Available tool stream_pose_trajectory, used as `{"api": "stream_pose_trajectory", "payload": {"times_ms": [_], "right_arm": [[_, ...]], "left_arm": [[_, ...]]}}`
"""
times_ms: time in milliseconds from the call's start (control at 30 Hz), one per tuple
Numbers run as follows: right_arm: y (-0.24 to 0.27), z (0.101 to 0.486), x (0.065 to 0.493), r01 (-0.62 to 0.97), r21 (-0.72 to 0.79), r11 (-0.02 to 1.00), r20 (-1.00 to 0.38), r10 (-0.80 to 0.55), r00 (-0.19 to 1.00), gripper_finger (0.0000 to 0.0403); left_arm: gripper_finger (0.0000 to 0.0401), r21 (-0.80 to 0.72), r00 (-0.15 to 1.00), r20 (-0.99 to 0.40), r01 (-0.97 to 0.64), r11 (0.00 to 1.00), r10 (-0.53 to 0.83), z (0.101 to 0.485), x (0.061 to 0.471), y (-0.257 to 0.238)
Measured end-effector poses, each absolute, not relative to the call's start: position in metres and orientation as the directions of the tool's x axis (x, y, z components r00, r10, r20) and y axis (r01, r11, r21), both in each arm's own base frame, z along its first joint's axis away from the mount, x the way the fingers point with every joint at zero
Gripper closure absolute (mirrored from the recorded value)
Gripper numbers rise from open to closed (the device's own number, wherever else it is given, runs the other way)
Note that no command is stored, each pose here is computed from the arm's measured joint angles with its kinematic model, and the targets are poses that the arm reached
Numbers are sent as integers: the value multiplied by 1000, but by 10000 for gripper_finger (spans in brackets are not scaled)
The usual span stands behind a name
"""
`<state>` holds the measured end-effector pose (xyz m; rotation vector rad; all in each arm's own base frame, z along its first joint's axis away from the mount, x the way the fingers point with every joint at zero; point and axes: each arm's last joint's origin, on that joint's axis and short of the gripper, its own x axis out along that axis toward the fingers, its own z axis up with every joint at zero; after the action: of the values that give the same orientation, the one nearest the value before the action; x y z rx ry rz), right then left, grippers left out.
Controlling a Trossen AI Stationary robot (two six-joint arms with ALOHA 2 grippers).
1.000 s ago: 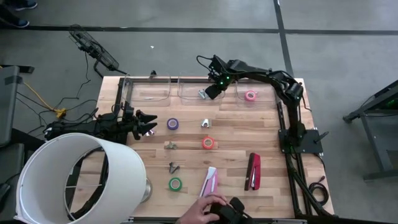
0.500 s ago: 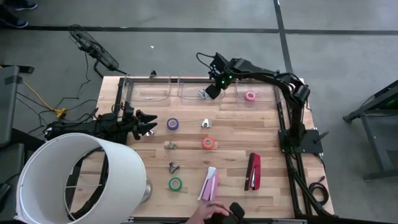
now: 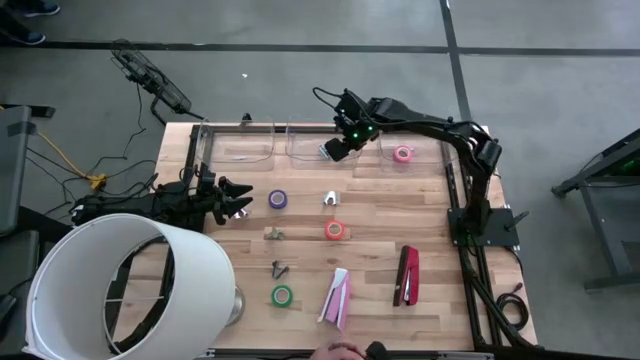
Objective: Pick and place Stapler, Stapler remover, tape
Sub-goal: Put the orange tape into the right transparent bin
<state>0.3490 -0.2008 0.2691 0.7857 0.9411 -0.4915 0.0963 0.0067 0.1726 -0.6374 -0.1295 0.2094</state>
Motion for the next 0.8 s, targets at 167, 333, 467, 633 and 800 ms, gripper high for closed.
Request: {"api": "stream_pose_trajectory", "payload": {"times_ms": [167, 333, 467, 633, 800], "right_arm": [[-191, 276, 349, 668, 374, 644, -855, -39, 516, 198], [-175, 275, 352, 652, 358, 669, -878, 2, 479, 198], [-160, 273, 355, 614, 335, 714, -894, 35, 448, 199], [-137, 271, 361, 539, 319, 780, -907, 87, 411, 199], [-109, 270, 367, 454, 304, 838, -918, 131, 374, 199]], "left_arm": [[105, -602, 971, 55, -154, 784, 234, 173, 96, 7], [105, -602, 971, 55, -154, 783, 234, 173, 96, 7], [105, -602, 971, 55, -154, 784, 233, 173, 96, 7], [105, -602, 971, 56, -154, 783, 234, 173, 96, 7], [105, -602, 971, 56, -154, 784, 234, 173, 96, 7]]}}
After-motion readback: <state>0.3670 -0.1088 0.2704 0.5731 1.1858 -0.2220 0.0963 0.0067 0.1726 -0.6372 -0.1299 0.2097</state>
